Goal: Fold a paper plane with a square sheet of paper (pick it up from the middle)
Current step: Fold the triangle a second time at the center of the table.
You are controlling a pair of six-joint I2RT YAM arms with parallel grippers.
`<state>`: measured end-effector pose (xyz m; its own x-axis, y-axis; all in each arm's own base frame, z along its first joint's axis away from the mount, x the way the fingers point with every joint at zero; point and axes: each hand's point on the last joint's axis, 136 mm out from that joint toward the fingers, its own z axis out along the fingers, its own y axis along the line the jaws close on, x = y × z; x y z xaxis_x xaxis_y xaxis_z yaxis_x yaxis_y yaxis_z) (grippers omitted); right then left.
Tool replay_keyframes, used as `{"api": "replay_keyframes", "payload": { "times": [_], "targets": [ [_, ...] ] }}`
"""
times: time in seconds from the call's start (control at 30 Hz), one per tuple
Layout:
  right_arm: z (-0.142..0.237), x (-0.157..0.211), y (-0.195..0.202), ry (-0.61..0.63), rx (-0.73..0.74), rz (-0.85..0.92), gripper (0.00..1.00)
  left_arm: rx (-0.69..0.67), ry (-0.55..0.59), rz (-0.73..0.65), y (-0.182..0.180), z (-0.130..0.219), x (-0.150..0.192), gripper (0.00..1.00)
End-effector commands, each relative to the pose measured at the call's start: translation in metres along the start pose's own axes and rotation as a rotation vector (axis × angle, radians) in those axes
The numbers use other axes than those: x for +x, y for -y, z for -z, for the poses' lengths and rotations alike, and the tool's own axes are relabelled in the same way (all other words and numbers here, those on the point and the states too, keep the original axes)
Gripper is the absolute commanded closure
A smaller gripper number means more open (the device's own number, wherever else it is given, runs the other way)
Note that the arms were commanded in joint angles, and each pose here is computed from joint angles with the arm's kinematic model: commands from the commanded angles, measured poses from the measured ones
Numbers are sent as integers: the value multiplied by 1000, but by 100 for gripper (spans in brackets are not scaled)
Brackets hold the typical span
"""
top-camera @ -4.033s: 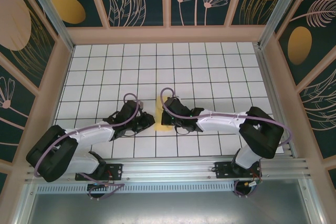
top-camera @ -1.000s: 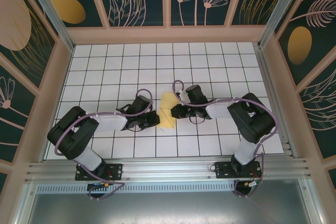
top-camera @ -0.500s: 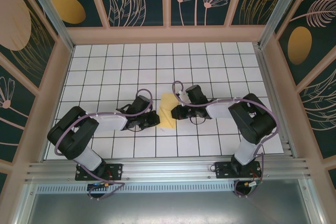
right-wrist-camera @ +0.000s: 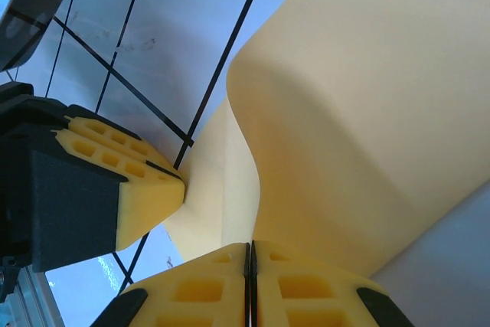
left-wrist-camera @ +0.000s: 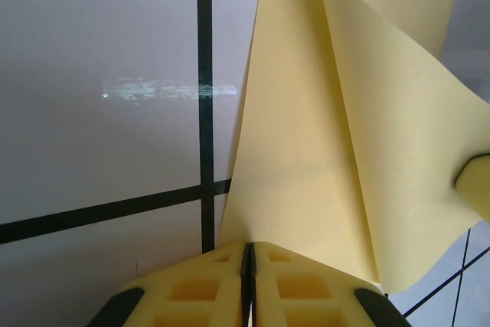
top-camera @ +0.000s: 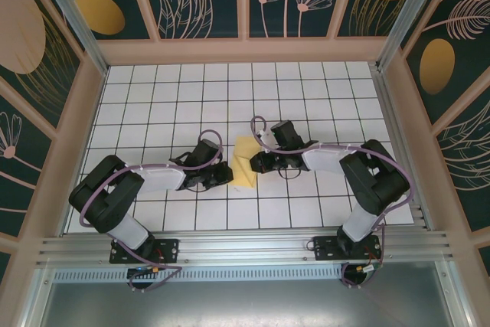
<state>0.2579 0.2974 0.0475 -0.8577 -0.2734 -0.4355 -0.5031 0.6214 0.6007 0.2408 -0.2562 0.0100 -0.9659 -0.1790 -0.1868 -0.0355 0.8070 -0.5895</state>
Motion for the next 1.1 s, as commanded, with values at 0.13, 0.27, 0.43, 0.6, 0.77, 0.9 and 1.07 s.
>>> {"api": "replay_keyframes", "payload": {
  "times": [0.13,0.27,0.43,0.6,0.77,0.9,1.07],
  "targets": [
    [-4,-7,12,-13,48,27,87,-219,-48,25,-57,-3,21,88],
    [-7,-6,16,-23,58,27,87,-218,-49,26,-57,-3,21,88],
    [-9,-4,19,-31,70,30,87,-219,-50,24,-57,-4,21,88],
    [-10,-4,22,-31,84,35,87,-215,-52,23,-56,-4,21,88],
    [-11,-7,23,-30,85,45,87,-215,-53,23,-56,-4,21,88],
    [-13,-7,23,-35,83,49,87,-214,-53,22,-55,-4,21,88],
    [-15,-5,24,-45,80,48,86,-216,-54,22,-57,-4,22,88]
  ]
}}
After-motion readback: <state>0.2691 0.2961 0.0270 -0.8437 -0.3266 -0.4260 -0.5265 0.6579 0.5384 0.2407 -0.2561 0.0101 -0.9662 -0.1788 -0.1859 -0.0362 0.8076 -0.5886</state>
